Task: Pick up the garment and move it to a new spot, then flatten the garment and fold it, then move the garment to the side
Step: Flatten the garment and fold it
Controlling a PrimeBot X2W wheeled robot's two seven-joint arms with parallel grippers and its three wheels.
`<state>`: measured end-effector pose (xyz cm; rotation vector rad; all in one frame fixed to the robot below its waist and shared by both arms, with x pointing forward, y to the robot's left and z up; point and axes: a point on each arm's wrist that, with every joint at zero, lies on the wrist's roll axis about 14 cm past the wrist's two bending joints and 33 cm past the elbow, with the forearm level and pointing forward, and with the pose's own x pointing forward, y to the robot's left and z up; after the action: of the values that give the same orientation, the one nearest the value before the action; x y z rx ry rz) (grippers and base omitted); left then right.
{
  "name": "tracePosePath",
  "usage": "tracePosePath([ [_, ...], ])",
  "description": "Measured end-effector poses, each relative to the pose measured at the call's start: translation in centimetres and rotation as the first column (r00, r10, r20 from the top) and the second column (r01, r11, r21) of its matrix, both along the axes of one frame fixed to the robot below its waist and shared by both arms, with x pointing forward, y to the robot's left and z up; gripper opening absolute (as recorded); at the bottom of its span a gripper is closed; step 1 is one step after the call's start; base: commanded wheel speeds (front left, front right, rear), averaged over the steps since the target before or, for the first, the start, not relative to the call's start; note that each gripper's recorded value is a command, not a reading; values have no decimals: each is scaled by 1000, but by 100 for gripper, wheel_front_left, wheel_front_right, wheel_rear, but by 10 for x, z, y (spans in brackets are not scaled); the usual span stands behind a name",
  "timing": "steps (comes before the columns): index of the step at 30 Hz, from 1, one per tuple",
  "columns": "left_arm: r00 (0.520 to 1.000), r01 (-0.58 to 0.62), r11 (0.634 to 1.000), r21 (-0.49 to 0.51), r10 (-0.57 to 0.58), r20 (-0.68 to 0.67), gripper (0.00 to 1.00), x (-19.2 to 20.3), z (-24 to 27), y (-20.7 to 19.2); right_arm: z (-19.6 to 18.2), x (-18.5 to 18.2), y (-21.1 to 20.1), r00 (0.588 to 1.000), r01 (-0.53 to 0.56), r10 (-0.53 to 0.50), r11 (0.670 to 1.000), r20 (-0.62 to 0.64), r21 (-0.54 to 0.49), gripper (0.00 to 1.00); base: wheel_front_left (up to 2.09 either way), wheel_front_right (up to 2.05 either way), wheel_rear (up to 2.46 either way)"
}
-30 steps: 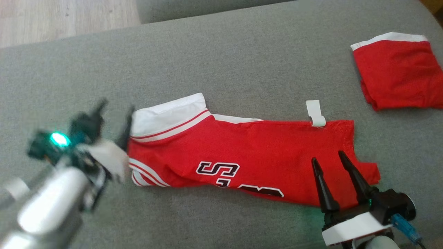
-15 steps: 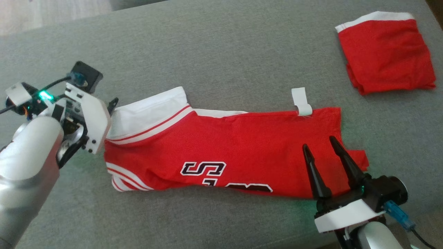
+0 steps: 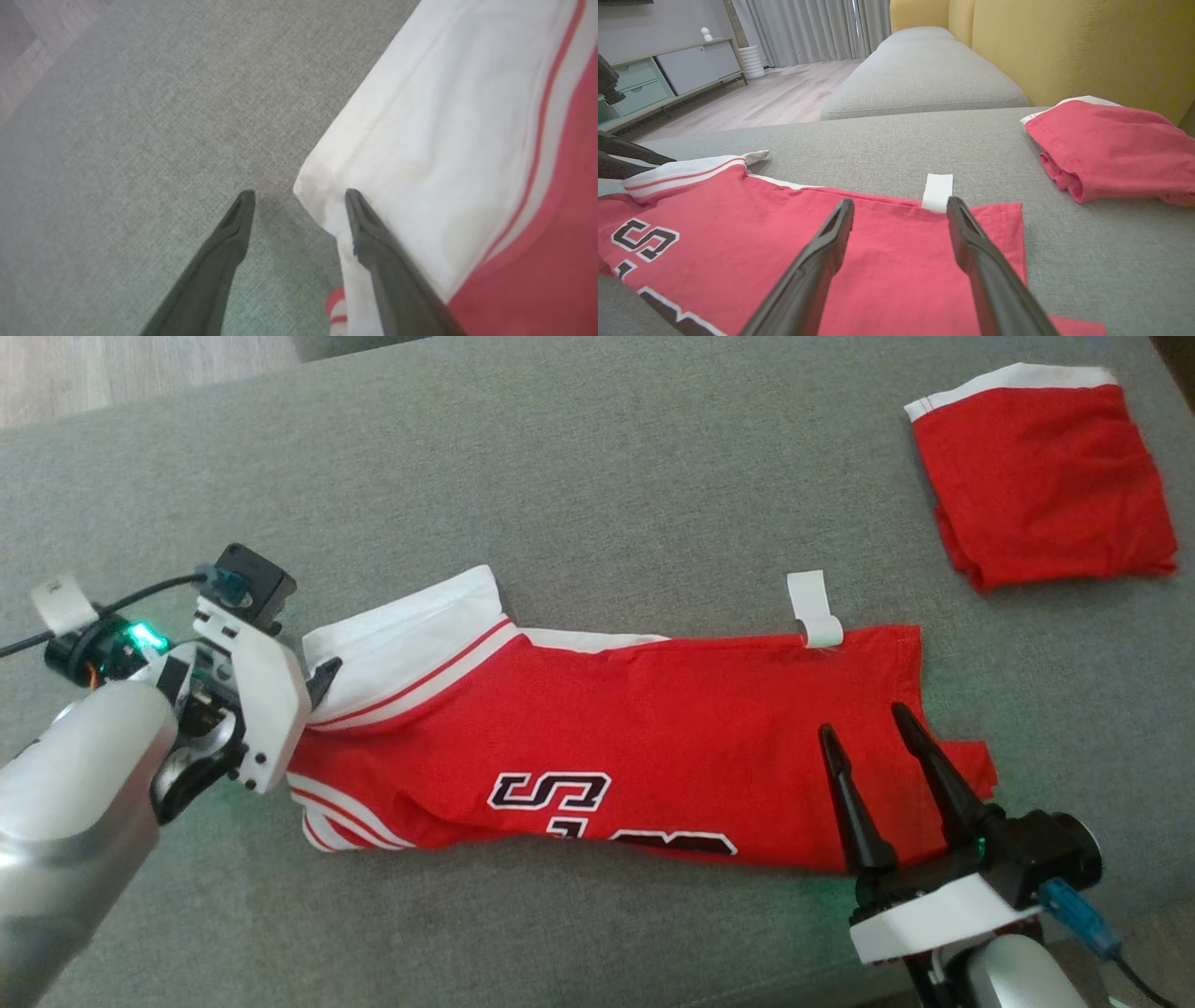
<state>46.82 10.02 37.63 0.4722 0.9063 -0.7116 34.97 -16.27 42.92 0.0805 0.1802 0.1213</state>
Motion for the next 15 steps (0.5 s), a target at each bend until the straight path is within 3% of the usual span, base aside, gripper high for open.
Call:
tracePosePath([
  [10,1000,7,999,-52,-8,-22,100,-2,-7,-10,-4,-2,1,1000,-1,1,1000,-14,0,100,0,0,0],
  [11,1000,9,999,-53,-10,-25,89,-1,-8,-11,-4,-2,0,1000,2,-2,1000,-16,-1,100,0,0,0],
  [12,1000,10,998,-56,-11,-27,36,0,-7,-13,-5,-2,-1,1000,4,-4,1000,-17,-2,100,0,0,0],
  [13,1000,14,998,-59,-15,-28,5,1,-7,-15,-5,-3,-2,1000,7,-7,1000,-18,-3,100,0,0,0],
  [15,999,20,998,-66,-23,-36,0,0,-7,-19,-5,-3,-4,1000,13,-13,1000,-18,-5,100,0,0,0],
])
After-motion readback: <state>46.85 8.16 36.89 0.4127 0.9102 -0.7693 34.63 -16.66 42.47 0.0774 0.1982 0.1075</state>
